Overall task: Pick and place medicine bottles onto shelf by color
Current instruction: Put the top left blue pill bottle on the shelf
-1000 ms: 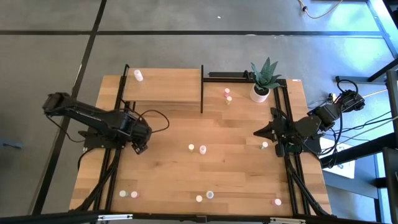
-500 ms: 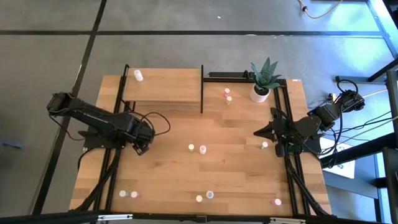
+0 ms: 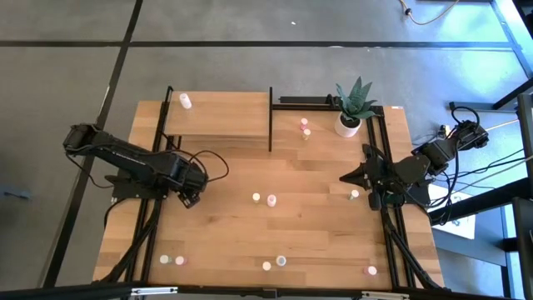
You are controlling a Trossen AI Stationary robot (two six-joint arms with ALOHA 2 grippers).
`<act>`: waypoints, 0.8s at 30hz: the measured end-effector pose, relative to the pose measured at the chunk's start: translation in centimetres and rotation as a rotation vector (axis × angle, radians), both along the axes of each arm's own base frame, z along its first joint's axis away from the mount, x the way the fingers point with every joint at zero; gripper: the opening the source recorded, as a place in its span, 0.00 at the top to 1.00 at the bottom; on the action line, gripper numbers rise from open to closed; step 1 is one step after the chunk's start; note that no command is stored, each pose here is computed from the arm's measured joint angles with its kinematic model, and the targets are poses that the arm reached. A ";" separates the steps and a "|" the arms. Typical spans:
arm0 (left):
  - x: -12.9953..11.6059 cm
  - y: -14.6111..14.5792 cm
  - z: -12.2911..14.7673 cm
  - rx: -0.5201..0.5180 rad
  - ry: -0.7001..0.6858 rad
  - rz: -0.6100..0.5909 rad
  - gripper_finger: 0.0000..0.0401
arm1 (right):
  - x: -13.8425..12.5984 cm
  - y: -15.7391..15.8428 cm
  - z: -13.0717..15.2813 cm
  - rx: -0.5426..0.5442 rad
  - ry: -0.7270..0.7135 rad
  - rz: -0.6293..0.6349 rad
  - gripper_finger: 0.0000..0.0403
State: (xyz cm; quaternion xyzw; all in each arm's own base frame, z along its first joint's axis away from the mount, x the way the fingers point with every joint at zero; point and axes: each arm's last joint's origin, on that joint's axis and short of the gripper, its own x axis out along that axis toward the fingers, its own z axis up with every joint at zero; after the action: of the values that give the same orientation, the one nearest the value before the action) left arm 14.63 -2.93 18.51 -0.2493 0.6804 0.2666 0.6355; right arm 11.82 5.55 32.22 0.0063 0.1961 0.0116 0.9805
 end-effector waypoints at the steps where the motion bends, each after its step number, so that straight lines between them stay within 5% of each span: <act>1: 0.0 0.0 0.0 0.000 0.000 0.000 0.56 | 0.0 0.0 0.0 0.000 0.000 0.000 0.97; 12: 0.0 0.0 0.0 0.001 0.001 0.000 0.74 | 0.0 0.0 0.0 0.000 0.000 0.000 0.97; 24: 0.5 -0.3 0.9 -0.059 -0.019 0.036 0.77 | 0.0 0.0 0.0 -0.001 0.000 0.001 0.97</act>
State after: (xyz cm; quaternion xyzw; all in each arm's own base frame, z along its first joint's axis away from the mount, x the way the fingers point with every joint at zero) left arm 15.09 -3.19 19.45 -0.2827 0.6773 0.2557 0.6293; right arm 11.82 5.55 32.22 0.0060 0.1961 0.0118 0.9805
